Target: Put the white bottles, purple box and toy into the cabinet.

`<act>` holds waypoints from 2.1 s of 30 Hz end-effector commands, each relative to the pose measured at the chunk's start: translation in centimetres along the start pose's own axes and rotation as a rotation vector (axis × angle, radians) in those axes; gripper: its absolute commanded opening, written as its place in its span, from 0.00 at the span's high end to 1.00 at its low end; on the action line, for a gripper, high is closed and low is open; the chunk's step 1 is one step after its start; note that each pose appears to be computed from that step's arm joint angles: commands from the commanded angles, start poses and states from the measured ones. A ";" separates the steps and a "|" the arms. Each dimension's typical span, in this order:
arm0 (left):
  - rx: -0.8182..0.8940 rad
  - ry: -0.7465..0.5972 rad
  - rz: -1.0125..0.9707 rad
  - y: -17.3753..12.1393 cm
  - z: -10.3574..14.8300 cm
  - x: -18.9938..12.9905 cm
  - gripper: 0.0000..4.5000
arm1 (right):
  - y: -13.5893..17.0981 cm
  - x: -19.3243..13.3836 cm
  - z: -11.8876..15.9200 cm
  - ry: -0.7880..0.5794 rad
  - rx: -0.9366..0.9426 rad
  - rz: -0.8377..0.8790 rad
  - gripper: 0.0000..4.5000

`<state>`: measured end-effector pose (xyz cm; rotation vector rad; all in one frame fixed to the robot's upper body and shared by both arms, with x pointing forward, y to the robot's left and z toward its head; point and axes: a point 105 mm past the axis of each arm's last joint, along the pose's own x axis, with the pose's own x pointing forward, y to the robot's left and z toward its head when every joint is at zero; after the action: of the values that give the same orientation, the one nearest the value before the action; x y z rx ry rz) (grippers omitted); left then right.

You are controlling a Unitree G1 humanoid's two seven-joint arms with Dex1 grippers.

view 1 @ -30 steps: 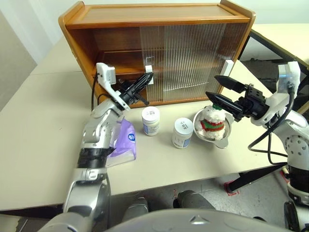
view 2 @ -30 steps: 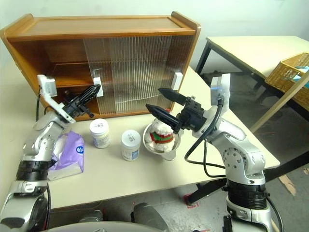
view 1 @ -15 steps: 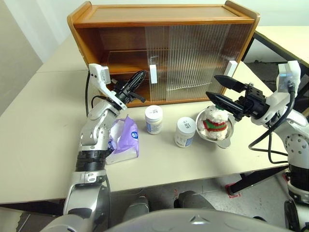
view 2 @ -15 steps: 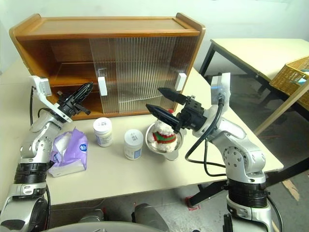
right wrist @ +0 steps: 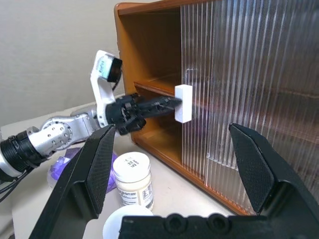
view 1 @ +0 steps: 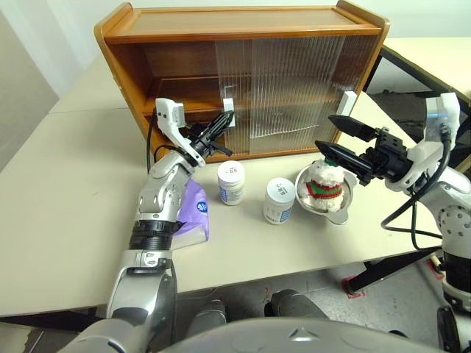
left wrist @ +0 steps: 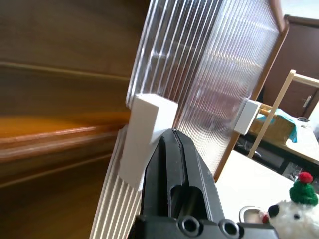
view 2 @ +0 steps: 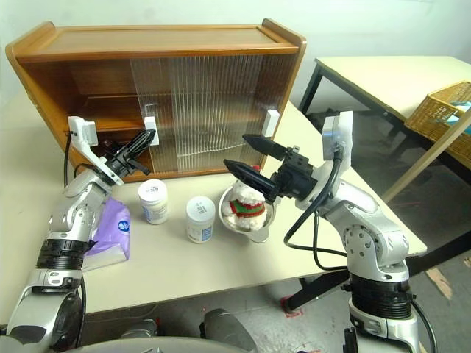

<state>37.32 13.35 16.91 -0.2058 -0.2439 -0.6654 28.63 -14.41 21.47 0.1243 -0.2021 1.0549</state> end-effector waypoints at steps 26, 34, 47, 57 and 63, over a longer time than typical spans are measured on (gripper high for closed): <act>0.015 0.041 0.015 0.0 -2.0 2.3 0.99 | 0.0 0.0 0.2 0.000 -0.009 0.000 0.00; -0.006 0.059 0.013 -0.1 -2.5 2.5 0.99 | -0.1 0.0 0.1 -0.002 -0.003 -0.002 0.00; 0.040 -0.141 0.070 1.1 4.9 -2.2 0.91 | -0.2 0.7 -0.6 0.012 0.032 0.047 0.00; 0.045 0.002 0.204 -0.3 2.9 -9.4 0.18 | -0.2 1.3 -1.0 0.024 0.054 0.096 0.00; 0.056 0.046 0.333 -1.7 1.3 -13.6 0.01 | -0.1 1.8 -1.2 0.025 0.070 0.126 0.00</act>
<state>26.35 20.34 14.18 -0.2043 -0.1654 -0.3498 29.60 -12.90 20.86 0.1661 -0.1681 1.1777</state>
